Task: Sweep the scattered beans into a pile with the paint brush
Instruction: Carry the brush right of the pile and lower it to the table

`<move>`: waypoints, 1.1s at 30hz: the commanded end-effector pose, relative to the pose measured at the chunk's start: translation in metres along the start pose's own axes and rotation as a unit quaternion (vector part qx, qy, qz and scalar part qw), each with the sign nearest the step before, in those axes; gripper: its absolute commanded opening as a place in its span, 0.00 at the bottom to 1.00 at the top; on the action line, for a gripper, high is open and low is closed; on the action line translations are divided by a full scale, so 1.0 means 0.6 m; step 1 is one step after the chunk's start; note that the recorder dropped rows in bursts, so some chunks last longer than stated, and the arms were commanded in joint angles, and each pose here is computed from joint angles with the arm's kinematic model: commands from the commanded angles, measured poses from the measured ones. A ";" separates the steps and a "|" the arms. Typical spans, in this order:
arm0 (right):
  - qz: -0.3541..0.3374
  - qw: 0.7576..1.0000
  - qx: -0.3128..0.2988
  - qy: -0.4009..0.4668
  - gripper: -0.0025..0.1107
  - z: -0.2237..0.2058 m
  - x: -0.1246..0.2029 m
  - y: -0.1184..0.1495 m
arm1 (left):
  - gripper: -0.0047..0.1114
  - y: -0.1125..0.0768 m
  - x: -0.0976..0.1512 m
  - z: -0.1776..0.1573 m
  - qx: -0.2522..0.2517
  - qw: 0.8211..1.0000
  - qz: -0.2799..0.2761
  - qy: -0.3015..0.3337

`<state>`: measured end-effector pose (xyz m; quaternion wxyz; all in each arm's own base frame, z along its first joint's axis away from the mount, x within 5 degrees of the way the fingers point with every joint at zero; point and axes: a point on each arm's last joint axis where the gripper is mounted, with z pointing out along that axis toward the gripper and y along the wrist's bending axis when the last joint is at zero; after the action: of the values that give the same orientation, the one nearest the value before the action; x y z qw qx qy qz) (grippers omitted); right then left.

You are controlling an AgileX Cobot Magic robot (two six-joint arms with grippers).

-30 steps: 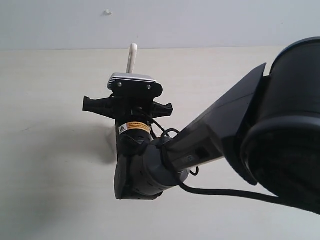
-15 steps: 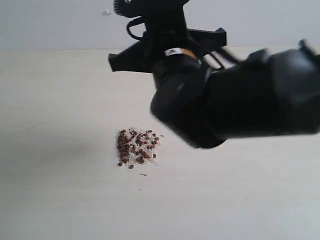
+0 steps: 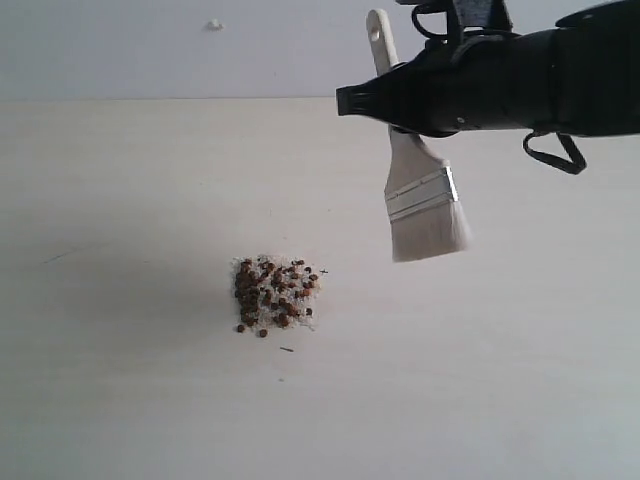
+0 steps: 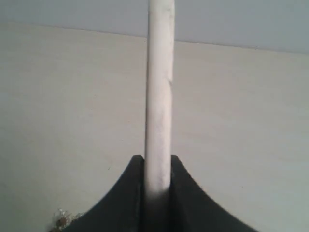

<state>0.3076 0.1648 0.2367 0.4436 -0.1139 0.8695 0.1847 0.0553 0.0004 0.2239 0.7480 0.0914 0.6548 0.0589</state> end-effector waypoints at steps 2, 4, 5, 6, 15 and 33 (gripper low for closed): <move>-0.018 1.000 -0.002 0.018 0.02 0.015 0.002 -0.079 | 0.04 -0.002 0.002 -0.001 0.006 1.000 -0.002 -0.001; -0.054 0.998 -0.015 0.035 0.02 0.023 0.006 -0.100 | 0.04 -0.002 0.002 -0.001 0.006 1.000 -0.002 -0.001; -0.078 0.996 -0.022 0.047 0.02 0.028 0.009 -0.108 | 0.04 -0.002 0.002 -0.001 0.006 1.000 -0.002 -0.001; -0.097 0.993 -0.030 0.055 0.02 0.030 0.008 -0.115 | 0.04 -0.002 0.002 -0.001 0.006 1.000 -0.002 -0.001; -0.084 0.951 -0.056 0.292 0.02 0.059 -0.021 -0.148 | 0.04 -0.002 0.002 -0.001 0.006 1.000 -0.002 -0.001; 0.256 0.920 -0.106 0.276 0.02 0.093 0.101 -0.125 | 0.04 -0.002 0.002 -0.001 0.006 1.000 -0.002 -0.001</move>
<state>0.3487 0.1218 0.1521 0.1108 -0.0040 0.9312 0.3473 0.0553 0.0004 0.2239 0.7480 0.0914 0.6548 0.0589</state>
